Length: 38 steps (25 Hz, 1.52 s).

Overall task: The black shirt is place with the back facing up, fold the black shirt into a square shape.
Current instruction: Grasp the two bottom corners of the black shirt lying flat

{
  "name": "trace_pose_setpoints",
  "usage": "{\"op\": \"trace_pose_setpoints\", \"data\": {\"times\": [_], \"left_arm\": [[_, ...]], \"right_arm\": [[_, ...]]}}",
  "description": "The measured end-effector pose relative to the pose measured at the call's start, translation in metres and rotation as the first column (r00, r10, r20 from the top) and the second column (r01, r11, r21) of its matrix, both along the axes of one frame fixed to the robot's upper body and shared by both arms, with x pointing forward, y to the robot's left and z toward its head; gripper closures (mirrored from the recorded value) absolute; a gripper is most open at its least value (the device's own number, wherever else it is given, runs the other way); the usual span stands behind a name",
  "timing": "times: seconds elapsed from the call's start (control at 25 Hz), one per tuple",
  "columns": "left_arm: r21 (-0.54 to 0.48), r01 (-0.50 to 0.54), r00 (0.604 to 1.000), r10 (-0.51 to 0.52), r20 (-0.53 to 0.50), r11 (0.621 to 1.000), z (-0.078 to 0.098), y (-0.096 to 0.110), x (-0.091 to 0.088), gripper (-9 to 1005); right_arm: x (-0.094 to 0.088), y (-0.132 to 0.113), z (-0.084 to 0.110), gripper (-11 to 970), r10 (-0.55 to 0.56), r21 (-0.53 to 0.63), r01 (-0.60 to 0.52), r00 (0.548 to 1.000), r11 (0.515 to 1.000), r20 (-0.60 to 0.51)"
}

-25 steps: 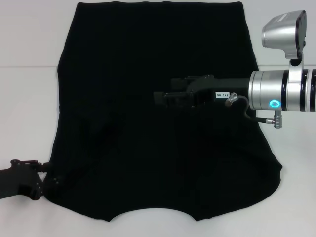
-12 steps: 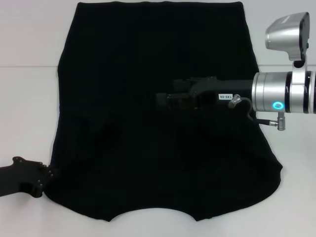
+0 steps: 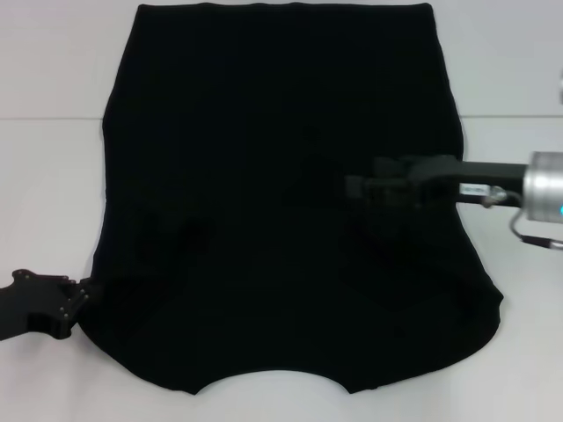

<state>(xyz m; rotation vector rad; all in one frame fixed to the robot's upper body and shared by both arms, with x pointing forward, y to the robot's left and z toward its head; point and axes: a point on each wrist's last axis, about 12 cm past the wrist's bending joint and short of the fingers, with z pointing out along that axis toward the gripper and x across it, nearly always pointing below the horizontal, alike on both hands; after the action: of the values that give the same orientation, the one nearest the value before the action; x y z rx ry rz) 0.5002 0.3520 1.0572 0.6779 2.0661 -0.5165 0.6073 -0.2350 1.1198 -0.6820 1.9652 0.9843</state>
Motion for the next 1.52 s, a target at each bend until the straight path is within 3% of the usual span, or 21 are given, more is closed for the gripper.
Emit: {"op": "trace_pose_setpoints", "data": {"times": [0.4, 0.56, 1.16, 1.52], "left_arm": [[-0.055, 0.017, 1.000, -0.017, 0.003, 0.998, -0.003, -0.008, -0.001, 977], [-0.058, 0.025, 1.000, -0.025, 0.005, 0.998, -0.002, -0.011, 0.000, 977], [-0.056, 0.030, 1.000, -0.029, 0.011, 0.998, 0.000, -0.011, 0.003, 976], [-0.054, 0.029, 1.000, -0.029, 0.011, 0.998, -0.001, -0.011, 0.003, 976]], "right_arm": [[-0.028, -0.086, -0.016, 77, -0.163, -0.069, 0.152, 0.968, 0.986, -0.192], [-0.035, -0.103, -0.022, 77, -0.217, -0.126, 0.189, 0.938, 0.974, -0.270], [-0.044, -0.102, -0.045, 78, -0.239, -0.211, 0.165, 0.886, 0.963, -0.397], [-0.040, -0.093, -0.047, 78, -0.218, -0.243, 0.125, 0.887, 0.962, -0.407]]}}
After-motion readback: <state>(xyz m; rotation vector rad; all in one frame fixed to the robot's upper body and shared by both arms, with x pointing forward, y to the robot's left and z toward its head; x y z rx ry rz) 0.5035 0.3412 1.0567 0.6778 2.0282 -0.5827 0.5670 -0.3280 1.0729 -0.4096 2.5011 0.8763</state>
